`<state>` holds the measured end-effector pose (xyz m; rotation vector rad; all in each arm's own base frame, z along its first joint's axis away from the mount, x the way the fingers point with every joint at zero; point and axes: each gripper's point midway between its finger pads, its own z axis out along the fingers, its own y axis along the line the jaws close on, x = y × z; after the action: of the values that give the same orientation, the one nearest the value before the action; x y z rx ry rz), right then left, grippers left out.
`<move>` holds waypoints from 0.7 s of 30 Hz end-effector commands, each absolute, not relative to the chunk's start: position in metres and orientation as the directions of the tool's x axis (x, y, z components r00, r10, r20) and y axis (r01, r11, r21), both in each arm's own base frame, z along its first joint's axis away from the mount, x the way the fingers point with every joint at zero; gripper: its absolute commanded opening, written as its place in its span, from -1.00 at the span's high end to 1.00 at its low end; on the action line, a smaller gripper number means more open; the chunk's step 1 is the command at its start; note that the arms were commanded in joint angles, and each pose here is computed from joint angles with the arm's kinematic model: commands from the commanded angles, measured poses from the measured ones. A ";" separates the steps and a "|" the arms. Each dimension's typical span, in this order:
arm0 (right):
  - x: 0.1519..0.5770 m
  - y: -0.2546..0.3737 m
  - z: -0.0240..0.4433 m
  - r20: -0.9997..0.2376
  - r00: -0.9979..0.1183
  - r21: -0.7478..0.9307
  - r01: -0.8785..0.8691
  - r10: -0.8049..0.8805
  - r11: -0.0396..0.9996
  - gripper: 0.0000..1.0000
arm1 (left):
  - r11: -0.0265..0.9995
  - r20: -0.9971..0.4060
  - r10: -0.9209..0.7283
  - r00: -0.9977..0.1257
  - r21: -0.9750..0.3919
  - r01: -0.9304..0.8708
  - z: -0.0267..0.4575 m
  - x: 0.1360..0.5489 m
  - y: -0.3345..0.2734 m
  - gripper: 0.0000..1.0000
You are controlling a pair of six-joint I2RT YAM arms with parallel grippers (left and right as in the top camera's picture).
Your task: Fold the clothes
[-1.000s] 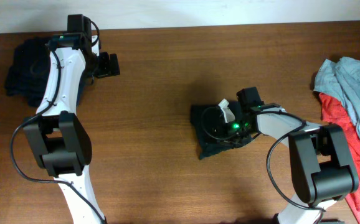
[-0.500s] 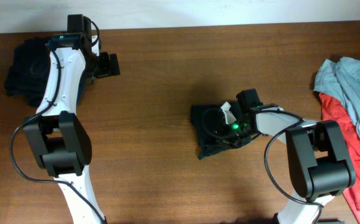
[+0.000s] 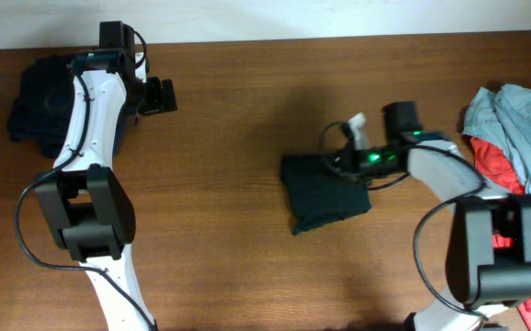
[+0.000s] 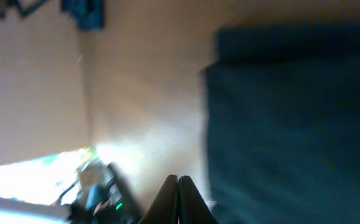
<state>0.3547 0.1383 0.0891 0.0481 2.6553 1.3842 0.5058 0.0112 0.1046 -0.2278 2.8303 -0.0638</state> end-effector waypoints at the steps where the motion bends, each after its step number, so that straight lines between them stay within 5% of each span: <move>1: 0.365 0.100 0.069 -0.146 -0.978 0.725 -0.005 0.146 0.689 0.92 | 0.984 -0.305 -0.175 -0.936 -0.081 -0.158 0.112 0.506 0.010 -0.98; 21: 0.368 0.068 0.009 -0.148 -0.983 0.576 0.006 0.112 0.817 0.91 | 0.984 -0.305 -0.175 -0.936 -0.081 -0.158 0.112 0.506 0.010 -0.98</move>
<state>0.3701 0.0699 0.0152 0.1124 2.8094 0.9250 0.5058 0.0112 0.1046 -0.2278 2.8303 -0.0638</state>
